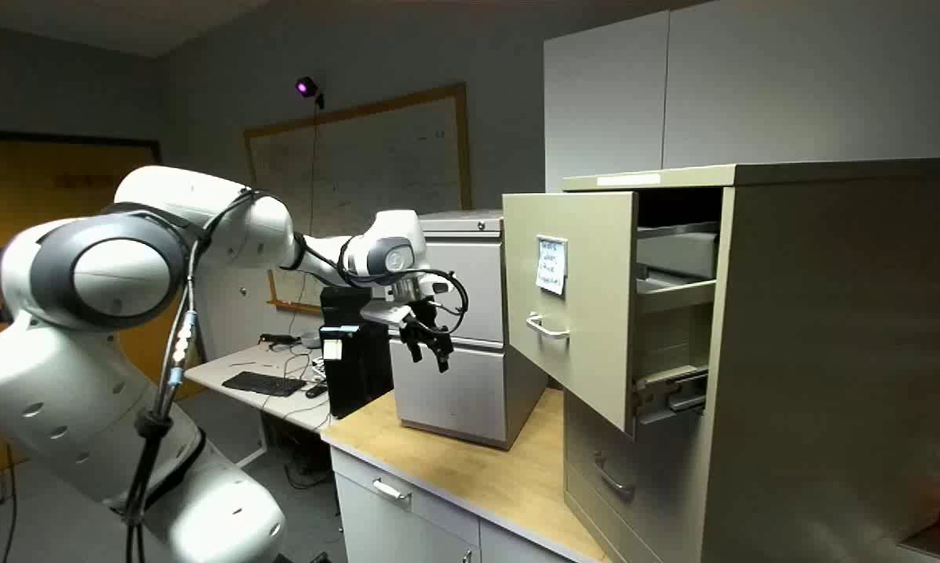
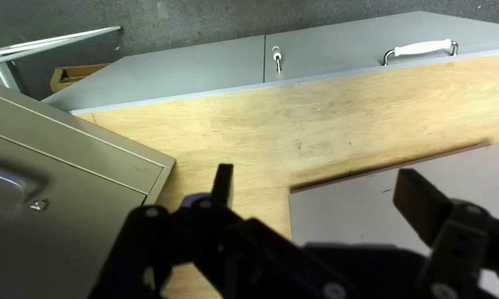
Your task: Close the top drawer of the right cabinet
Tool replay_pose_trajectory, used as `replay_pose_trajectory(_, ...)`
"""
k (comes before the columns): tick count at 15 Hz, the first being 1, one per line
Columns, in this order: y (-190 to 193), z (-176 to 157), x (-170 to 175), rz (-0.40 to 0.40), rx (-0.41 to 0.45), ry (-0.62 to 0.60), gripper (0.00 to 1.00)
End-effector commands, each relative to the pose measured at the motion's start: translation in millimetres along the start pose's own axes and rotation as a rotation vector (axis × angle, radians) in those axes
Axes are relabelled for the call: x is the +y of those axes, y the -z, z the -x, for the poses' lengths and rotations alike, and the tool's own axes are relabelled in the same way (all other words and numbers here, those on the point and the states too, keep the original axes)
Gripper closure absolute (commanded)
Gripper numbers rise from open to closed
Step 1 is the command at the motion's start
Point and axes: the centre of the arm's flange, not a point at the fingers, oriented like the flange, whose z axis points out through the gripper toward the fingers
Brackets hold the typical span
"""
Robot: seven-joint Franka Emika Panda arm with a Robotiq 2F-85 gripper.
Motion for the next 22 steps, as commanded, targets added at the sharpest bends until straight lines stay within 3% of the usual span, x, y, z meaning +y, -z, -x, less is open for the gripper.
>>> replay_pose_trajectory(1, 0.5, -0.2, 0.0, 0.0, 0.002, 0.0, 0.0)
replay_pose_trajectory(11, 1.4, -0.5, -0.1, -0.001, 0.004, 0.0, 0.0)
replay_pose_trajectory(18, 24.5, -7.6, 25.7, 0.088, 0.217, -0.159, 0.0)
replay_pose_trajectory(19, 29.4, -8.0, 33.7, 0.1, 0.254, -0.195, 0.25)
replay_pose_trajectory(20, 34.9, -7.8, 43.2, 0.111, 0.294, -0.236, 0.25)
replay_pose_trajectory(22, 46.8, -4.7, 61.3, 0.128, 0.363, -0.314, 0.4)
